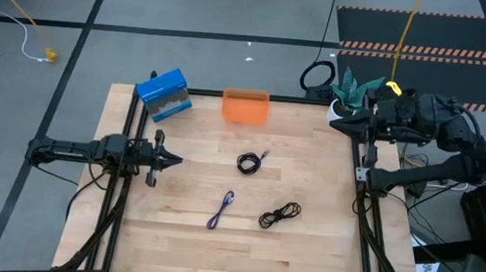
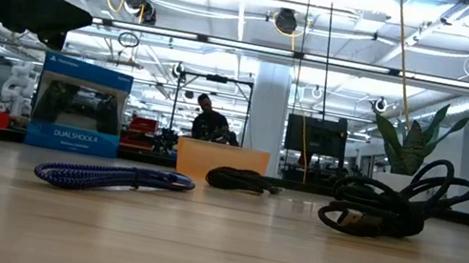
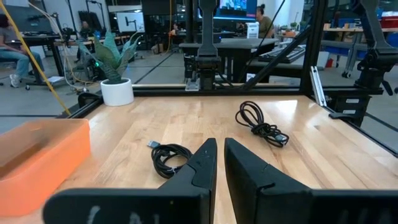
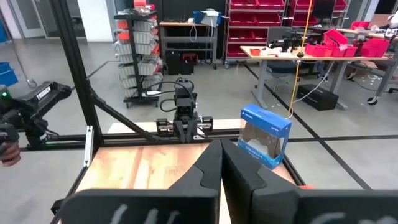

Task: Pick and place USB-C Cables
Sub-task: Put the blue charger cable into the orange bin

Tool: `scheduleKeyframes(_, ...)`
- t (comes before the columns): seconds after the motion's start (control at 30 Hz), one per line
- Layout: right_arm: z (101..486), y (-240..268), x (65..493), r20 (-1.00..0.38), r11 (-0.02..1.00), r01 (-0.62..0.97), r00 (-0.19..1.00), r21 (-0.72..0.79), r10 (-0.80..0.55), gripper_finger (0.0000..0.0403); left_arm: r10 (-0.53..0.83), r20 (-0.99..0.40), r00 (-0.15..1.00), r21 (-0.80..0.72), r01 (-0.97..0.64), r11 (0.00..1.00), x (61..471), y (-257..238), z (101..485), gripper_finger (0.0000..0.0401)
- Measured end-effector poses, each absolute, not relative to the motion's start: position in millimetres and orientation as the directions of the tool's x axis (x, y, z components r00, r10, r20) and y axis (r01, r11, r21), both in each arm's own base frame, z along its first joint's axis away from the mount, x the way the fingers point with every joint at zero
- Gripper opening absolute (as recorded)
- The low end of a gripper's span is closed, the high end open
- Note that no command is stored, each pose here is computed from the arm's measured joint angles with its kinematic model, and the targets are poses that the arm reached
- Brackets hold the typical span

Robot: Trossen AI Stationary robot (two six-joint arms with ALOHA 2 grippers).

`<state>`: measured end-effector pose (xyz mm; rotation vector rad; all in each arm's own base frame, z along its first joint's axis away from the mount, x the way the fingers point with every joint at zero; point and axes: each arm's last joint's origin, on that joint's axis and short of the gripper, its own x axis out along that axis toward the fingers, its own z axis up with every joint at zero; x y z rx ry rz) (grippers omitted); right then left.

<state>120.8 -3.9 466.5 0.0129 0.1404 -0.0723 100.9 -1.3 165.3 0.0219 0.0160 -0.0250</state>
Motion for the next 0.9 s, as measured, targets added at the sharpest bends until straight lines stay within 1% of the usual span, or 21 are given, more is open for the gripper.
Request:
scheduleKeyframes(0.07, 462.9, -3.9, 122.7, -0.152, 0.997, 0.072, 0.986, 0.000, -0.071, 0.0000, -0.025, -0.002, 1.000, 0.006, 0.025, 1.000, 100.9, -1.3, 166.7, 0.0035)
scheduleKeyframes(0.17, 457.4, -4.0, 126.1, -0.167, 0.997, 0.068, 0.983, -0.024, -0.071, 0.0000, -0.025, 0.038, 0.999, -0.126, 0.029, 0.992, 100.9, -1.3, 170.5, 0.0035)
scheduleKeyframes(0.3, 453.0, -4.1, 131.3, -0.158, 0.997, 0.068, 0.985, -0.027, -0.071, 0.0000, -0.024, 0.161, 0.987, -0.213, 0.058, 0.975, 100.0, -1.2, 182.7, 0.0035)
scheduleKeyframes(0.43, 453.0, -4.2, 134.9, -0.125, 0.997, 0.069, 0.990, -0.020, -0.071, 0.0000, -0.024, 0.229, 0.973, -0.271, 0.087, 0.959, 95.7, -1.2, 208.9, 0.0035)
scheduleKeyframes(0.53, 456.1, -4.2, 134.7, -0.092, 0.997, 0.070, 0.993, -0.020, -0.071, 0.0000, -0.024, 0.244, 0.970, -0.270, 0.092, 0.958, 92.6, -1.1, 236.3, 0.0035)
scheduleKeyframes(0.67, 458.0, -4.2, 134.6, -0.073, 0.997, 0.069, 0.995, -0.030, -0.071, 0.0000, -0.036, 0.266, 0.963, -0.211, 0.095, 0.973, 87.6, -1.5, 281.6, 0.0035)
scheduleKeyframes(0.9, 457.5, -4.2, 135.1, -0.079, 0.997, 0.069, 0.994, -0.025, -0.071, 0.0000, -0.040, 0.197, 0.979, -0.152, 0.071, 0.986, 83.5, -1.6, 354.6, 0.0035)
